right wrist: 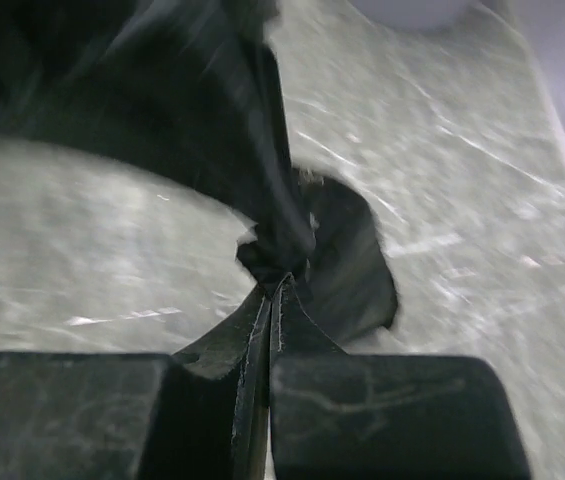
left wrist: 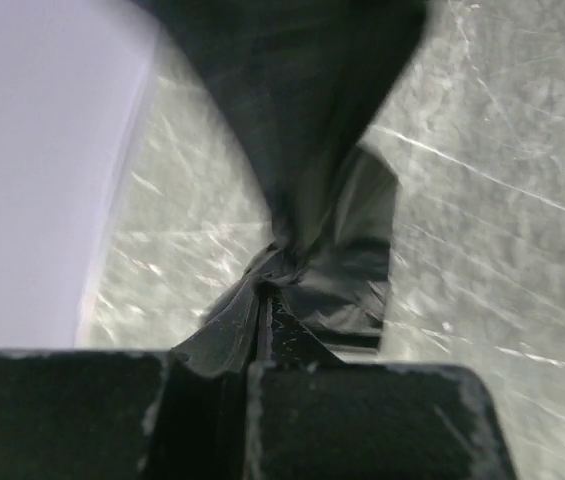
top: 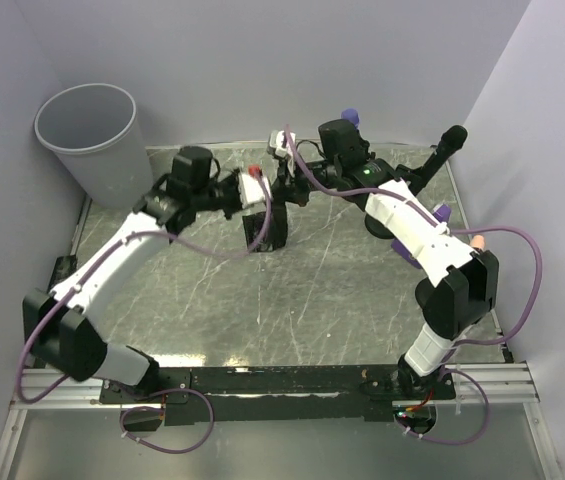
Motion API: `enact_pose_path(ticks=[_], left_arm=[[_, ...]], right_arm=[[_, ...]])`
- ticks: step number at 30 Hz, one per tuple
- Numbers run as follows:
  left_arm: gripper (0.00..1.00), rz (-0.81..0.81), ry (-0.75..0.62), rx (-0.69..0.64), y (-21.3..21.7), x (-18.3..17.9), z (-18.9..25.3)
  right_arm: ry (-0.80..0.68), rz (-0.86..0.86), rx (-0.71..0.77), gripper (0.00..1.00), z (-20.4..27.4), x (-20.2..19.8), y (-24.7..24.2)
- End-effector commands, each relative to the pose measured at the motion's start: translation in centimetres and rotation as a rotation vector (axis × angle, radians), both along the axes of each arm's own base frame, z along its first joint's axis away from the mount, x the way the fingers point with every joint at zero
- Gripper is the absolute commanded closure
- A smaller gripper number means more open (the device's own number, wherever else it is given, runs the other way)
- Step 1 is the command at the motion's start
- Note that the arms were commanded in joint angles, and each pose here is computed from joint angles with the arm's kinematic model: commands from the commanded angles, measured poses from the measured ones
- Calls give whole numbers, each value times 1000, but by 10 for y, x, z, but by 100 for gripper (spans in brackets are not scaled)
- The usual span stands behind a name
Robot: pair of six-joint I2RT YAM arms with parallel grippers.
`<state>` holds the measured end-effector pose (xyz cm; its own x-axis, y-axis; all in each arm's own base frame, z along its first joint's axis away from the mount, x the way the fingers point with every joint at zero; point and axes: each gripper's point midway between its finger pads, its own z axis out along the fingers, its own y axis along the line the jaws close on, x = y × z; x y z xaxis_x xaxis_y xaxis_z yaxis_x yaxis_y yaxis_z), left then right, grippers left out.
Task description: Put the trash bags into the trash bin
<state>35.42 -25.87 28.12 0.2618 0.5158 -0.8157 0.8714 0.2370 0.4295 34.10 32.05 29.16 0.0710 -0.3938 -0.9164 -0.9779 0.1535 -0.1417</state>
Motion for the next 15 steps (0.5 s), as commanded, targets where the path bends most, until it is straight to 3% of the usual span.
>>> enact_pose_path(ticks=[1,6,9,15], left_arm=[[99,-61,-407,-41,-18,-8,55],[99,-88,-497,-42,-30,-2,81],[99,-43,-535,50,-24,18,67],[99,61,-449,217,4,54,21]], right_arm=[[40,115,136,100,46,-13,18],[68,-50,14,100,25,28,18],[74,67,17,100,32,1,18],[12,78,46,100,58,-15,1]])
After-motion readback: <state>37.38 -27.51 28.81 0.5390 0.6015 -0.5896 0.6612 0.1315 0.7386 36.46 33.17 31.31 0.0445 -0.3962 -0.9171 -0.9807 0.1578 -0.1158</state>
